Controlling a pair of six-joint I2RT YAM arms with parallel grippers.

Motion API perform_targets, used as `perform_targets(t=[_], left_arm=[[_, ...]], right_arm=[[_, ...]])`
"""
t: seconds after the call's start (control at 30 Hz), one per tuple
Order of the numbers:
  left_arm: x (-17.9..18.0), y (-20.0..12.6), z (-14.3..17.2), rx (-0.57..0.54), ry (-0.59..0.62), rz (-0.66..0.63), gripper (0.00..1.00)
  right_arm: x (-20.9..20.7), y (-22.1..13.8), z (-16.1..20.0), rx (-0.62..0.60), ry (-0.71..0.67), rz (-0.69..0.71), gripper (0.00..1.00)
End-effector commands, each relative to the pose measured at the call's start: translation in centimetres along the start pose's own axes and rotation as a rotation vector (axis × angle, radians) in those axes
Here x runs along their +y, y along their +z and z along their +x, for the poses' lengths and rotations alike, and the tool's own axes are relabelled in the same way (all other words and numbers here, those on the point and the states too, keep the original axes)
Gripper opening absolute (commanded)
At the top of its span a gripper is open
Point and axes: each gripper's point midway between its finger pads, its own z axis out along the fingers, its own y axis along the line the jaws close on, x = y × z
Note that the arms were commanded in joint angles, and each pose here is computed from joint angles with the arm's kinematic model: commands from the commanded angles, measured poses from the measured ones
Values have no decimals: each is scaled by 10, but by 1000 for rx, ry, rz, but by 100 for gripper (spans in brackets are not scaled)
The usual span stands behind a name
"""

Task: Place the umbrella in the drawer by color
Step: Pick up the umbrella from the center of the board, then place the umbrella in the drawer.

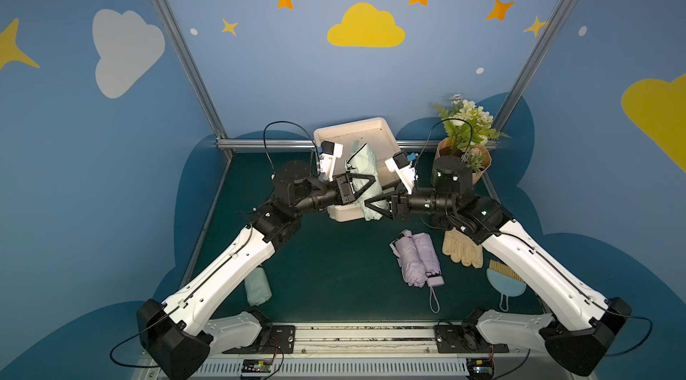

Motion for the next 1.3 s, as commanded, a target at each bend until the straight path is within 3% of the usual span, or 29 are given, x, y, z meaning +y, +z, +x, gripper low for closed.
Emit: perform_targets(t=[0.0, 0.07, 0.1, 0.23, 0.33, 0.47, 0.67, 0.8, 0.93, 1.03, 1.27], left_arm=[[-45, -6, -11, -16, 72, 142, 23], [-48, -7, -10, -9, 72, 156, 23], [-48, -8, -10, -9, 71, 160, 23], [-47, -8, -8, -10, 65, 160, 23], [-47, -9, -9, -15, 66, 158, 23], [-44, -9, -10, -21, 75, 139, 25], [-37, -15, -10, -29, 117, 69, 44], [-27, -34, -14, -68, 173, -55, 71], [-5, -71, -17, -140, 200, -243, 93], [15, -104, -13, -187, 188, -377, 99], [66, -163, 20, -226, 60, -591, 100]], right_arm=[[9, 3, -4, 8, -18, -46, 54], [3, 5, -4, 8, -5, -30, 75], [1, 6, -5, 5, 0, -29, 81], [-3, 9, -13, -12, 16, -49, 84], [-5, 10, -16, -13, 25, -58, 76], [-4, 6, -13, -4, 18, -58, 52], [-15, -5, -4, 33, -16, -11, 16], [-27, -16, -2, 78, -137, 74, 13], [-55, -26, 0, 160, -359, 239, 12], [-86, -28, 1, 251, -555, 372, 11], [-144, -21, 1, 507, -964, 570, 12]])
